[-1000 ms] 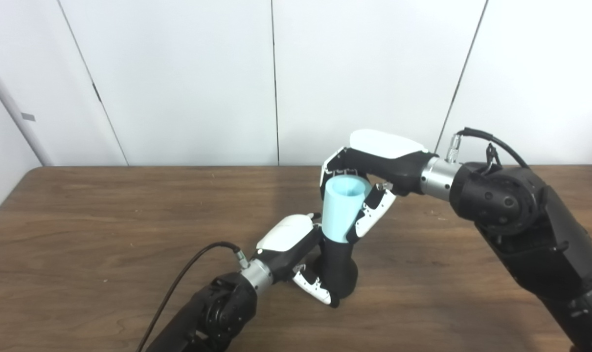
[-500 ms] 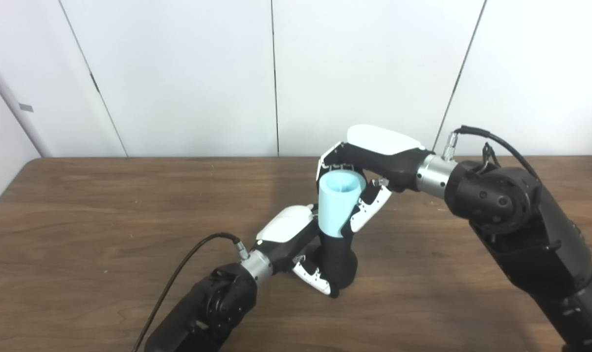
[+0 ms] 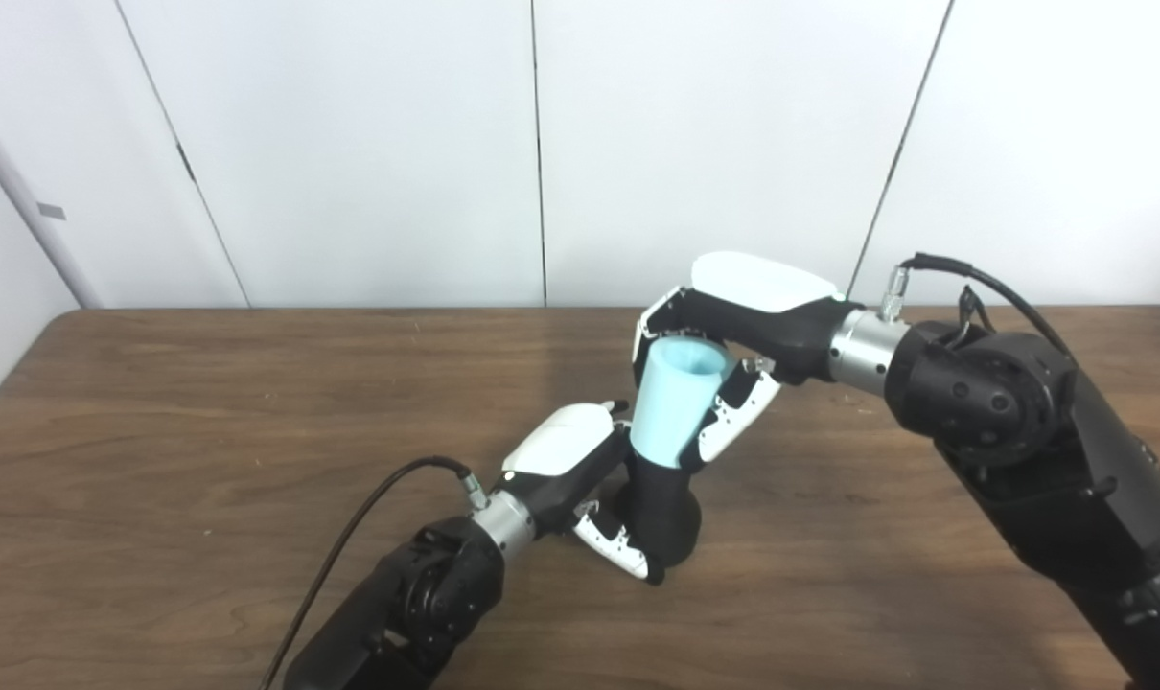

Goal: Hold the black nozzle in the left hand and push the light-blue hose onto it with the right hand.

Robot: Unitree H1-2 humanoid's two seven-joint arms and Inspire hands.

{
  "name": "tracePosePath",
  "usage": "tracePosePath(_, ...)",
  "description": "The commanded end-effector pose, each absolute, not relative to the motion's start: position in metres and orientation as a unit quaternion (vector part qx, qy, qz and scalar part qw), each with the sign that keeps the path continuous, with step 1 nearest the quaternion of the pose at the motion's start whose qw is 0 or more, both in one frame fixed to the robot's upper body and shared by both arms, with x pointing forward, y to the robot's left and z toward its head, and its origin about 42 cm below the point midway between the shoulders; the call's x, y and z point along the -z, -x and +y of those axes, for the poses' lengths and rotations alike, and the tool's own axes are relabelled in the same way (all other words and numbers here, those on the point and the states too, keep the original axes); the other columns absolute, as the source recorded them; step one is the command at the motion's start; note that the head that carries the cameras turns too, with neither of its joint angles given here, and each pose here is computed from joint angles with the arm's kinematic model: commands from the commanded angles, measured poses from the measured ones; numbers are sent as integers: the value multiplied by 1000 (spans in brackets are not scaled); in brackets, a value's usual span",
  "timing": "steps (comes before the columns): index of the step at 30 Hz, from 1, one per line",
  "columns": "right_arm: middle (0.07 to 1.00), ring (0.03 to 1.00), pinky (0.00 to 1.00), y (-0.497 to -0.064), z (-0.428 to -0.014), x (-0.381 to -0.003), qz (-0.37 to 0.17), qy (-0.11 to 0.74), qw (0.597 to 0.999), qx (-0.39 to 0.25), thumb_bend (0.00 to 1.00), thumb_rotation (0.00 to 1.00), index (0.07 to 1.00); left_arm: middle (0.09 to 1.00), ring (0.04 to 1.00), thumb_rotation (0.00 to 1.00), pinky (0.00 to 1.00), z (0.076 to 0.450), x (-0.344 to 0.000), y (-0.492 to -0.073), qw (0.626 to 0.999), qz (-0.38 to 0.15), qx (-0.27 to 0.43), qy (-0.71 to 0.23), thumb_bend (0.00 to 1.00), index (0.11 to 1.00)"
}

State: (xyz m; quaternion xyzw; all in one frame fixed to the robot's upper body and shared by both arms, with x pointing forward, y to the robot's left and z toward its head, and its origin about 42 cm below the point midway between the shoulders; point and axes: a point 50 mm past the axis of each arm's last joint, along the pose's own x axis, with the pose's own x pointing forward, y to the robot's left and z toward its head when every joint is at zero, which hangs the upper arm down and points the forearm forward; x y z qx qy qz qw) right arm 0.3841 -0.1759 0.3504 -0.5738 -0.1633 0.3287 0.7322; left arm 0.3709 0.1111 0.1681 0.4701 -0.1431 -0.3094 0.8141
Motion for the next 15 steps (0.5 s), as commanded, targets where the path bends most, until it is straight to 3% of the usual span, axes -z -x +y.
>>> tracePosePath(1, 467, 377, 309, -383, -184, -358, -160, 595, 717, -326, 514, 0, 529, 458, 605, 0, 1000, 120, -135, -359, 793, -64, 354, -492, 526, 496)
tracePosePath(15, 456, 379, 305, -381, -191, -366, -155, 600, 719, -316, 514, 0, 531, 454, 605, 0, 1000, 123, -133, -359, 791, -63, 356, -493, 526, 499)
